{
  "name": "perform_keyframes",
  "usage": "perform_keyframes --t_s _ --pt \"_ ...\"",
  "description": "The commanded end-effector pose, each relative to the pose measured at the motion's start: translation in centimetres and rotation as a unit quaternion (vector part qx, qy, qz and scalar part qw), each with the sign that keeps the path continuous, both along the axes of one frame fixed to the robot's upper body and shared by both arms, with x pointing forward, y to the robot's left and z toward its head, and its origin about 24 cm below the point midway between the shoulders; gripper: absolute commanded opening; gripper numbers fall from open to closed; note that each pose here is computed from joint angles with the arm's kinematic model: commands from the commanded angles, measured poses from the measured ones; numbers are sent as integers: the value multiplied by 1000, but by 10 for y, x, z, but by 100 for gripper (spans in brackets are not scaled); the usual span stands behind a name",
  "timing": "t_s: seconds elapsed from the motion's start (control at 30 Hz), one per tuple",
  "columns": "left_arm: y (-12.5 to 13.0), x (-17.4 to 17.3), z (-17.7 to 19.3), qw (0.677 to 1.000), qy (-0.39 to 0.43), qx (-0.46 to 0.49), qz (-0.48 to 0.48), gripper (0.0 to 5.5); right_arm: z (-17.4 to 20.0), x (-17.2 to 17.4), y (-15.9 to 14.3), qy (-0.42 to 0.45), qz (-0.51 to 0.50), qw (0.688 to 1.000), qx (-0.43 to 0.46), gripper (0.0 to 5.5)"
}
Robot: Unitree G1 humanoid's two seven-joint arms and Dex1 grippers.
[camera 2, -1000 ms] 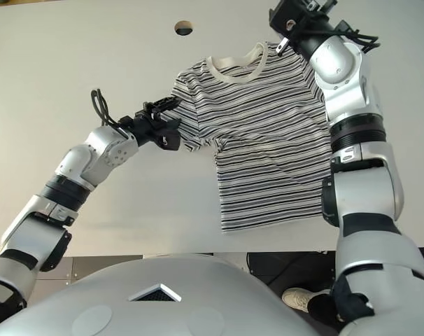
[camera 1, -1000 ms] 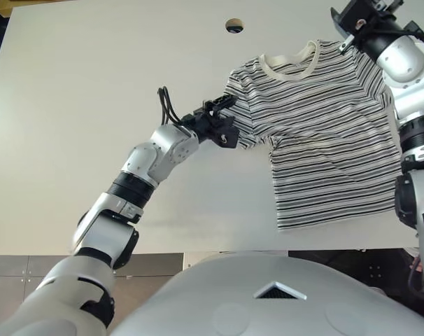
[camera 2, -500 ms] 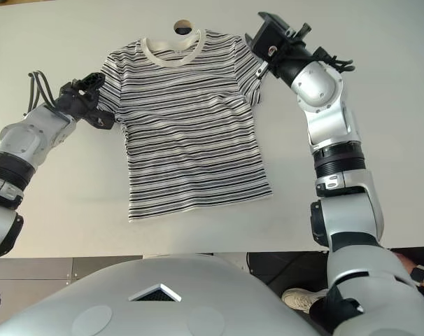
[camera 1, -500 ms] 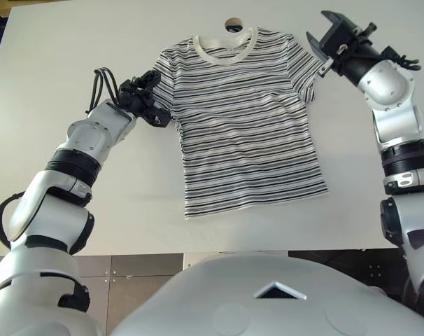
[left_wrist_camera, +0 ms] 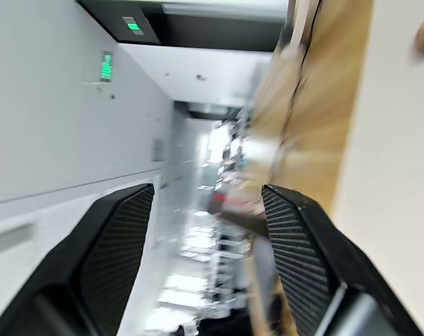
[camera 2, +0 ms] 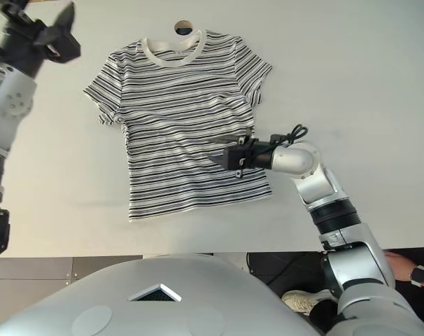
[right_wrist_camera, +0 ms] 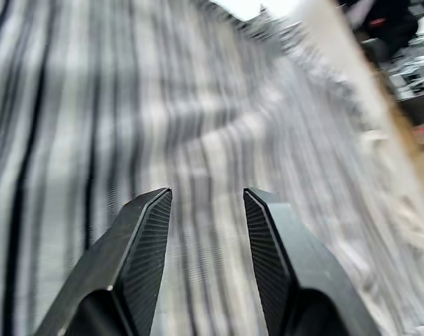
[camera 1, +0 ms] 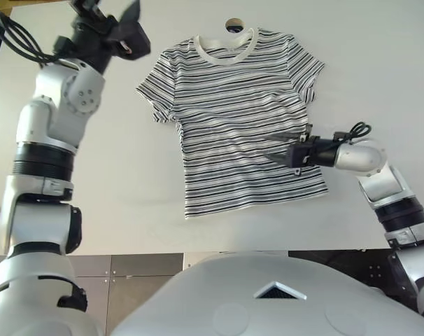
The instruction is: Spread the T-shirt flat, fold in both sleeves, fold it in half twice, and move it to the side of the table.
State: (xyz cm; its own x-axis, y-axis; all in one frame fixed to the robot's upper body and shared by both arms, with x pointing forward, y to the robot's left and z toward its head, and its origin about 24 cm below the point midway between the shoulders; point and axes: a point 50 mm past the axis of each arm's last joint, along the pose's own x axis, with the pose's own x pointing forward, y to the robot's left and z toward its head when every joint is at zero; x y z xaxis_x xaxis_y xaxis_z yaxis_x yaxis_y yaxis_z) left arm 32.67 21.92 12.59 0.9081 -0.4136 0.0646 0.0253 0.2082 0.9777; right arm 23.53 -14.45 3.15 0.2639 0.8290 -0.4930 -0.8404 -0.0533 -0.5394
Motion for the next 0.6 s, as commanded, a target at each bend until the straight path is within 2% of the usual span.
perform_keyframes --t_s 0.03,0.2,0.4,0.47,0.53,0.6 --pt "-7 -4 -2 998 24 -53 -9 290 -11 -12 -4 29 41 997 -56 189" --pt "-9 -5 -3 995 45 -91 -8 290 -16 -45 -26 129 104 981 -97 189" --pt "-7 -7 -4 989 62 -135 0 290 4 -43 -29 117 101 985 -76 189" --pt "-3 -8 -8 982 85 -170 8 290 14 -35 -26 91 91 990 -51 189" --pt "2 -12 -15 968 121 -221 19 290 34 -27 -19 65 79 995 17 189" --pt "7 -19 -23 937 165 -307 20 290 61 -18 -13 42 67 991 111 189"
